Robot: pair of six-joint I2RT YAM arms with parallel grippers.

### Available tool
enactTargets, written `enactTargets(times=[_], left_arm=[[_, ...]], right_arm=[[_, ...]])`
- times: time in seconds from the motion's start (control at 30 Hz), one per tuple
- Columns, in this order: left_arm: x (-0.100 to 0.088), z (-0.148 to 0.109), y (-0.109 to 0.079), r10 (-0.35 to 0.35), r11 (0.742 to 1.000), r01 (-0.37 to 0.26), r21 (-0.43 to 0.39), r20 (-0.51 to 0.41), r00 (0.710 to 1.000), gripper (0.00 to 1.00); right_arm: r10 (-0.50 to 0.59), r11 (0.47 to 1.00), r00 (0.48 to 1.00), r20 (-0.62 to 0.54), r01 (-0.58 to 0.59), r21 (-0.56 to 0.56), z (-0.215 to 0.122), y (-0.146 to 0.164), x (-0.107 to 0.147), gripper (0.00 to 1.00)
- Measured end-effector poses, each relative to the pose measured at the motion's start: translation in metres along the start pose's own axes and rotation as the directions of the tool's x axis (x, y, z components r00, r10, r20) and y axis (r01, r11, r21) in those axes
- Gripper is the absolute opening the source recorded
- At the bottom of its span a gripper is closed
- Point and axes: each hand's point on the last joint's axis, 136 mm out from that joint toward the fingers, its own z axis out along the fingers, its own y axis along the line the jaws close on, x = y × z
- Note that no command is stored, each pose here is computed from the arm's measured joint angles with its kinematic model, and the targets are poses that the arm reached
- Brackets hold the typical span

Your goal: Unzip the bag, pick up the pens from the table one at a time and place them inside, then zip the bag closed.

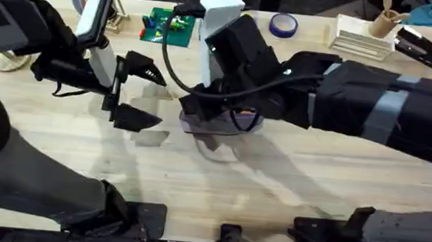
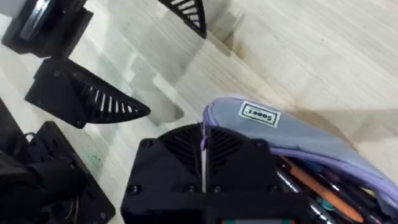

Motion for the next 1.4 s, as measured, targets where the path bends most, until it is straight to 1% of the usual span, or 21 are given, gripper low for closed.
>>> enactTargets(times=[0.63, 0.97, 1.4], left_arm=[[0.000, 0.000, 0.000, 0.000, 1.000, 0.000, 0.000, 0.000, 1.000, 0.993], [0.000, 0.000, 0.000, 0.000, 1.000, 0.000, 0.000, 0.000, 1.000, 0.993], [-0.001, 0.000, -0.001, -0.005, 1.000, 0.005, 0.003, 0.002, 1.000, 0.993]], right_arm=[[-0.001, 1.000, 1.000, 0.006, 0.001, 0.011, 0.000, -0.002, -0.001, 0.031], [-0.013, 1.000, 0.997, 0.074, 0.013, 0.002, -0.022, 0.006, -0.017, 0.030], [-0.014, 1.000, 0.997, 0.077, 0.013, 0.005, -0.023, 0.005, -0.018, 0.030]])
